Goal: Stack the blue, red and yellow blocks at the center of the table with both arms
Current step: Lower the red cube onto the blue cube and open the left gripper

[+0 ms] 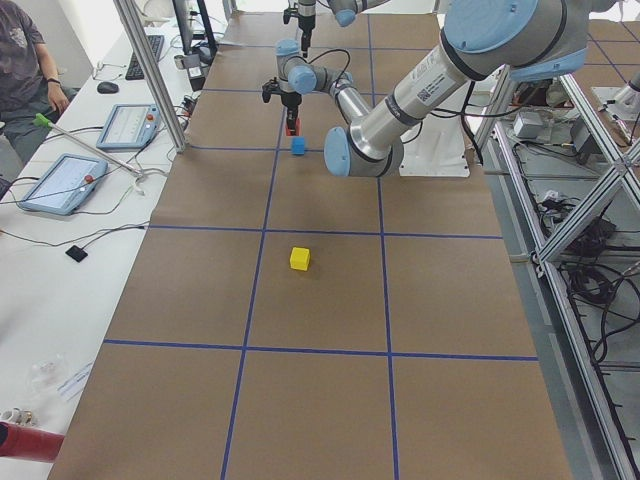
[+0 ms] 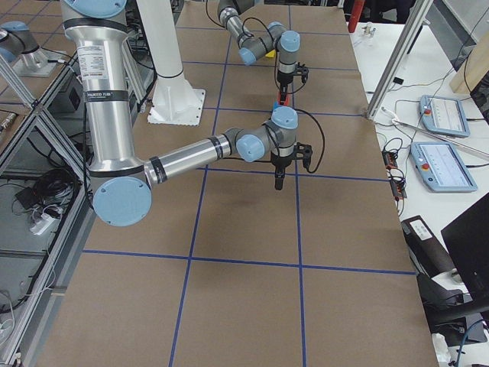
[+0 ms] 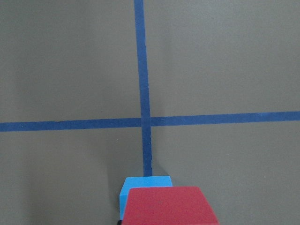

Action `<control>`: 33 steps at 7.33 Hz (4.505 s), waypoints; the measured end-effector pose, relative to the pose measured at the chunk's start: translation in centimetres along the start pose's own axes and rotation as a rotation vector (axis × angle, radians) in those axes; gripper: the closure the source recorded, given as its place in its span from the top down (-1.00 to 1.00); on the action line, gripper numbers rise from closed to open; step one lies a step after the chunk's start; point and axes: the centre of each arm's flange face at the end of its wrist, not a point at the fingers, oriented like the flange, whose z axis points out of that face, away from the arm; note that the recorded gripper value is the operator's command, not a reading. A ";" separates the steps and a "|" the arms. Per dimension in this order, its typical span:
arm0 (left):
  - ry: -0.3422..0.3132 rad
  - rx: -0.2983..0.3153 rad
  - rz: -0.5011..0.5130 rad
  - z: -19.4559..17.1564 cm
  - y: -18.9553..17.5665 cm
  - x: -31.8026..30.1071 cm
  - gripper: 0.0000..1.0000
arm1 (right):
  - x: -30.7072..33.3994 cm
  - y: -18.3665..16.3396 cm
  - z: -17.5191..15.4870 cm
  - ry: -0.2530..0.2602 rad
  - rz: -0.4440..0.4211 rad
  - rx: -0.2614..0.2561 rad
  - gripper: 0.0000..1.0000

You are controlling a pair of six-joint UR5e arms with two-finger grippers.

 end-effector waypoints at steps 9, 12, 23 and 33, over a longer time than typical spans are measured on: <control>-0.013 -0.018 -0.001 1.6 0.8 -0.9 -1.00 | 0.1 0.0 0.1 0.002 0.003 -0.002 1.00; -0.013 -0.020 0.000 1.7 0.9 -0.8 -1.00 | 0.1 0.0 0.1 0.002 0.003 -0.002 1.00; -0.016 -0.018 0.000 1.9 0.7 -0.9 -1.00 | 0.1 0.0 0.1 0.002 0.003 -0.002 1.00; -0.006 -0.015 -0.032 2.2 0.9 -1.0 -1.00 | 0.1 0.0 0.2 0.003 0.003 -0.003 1.00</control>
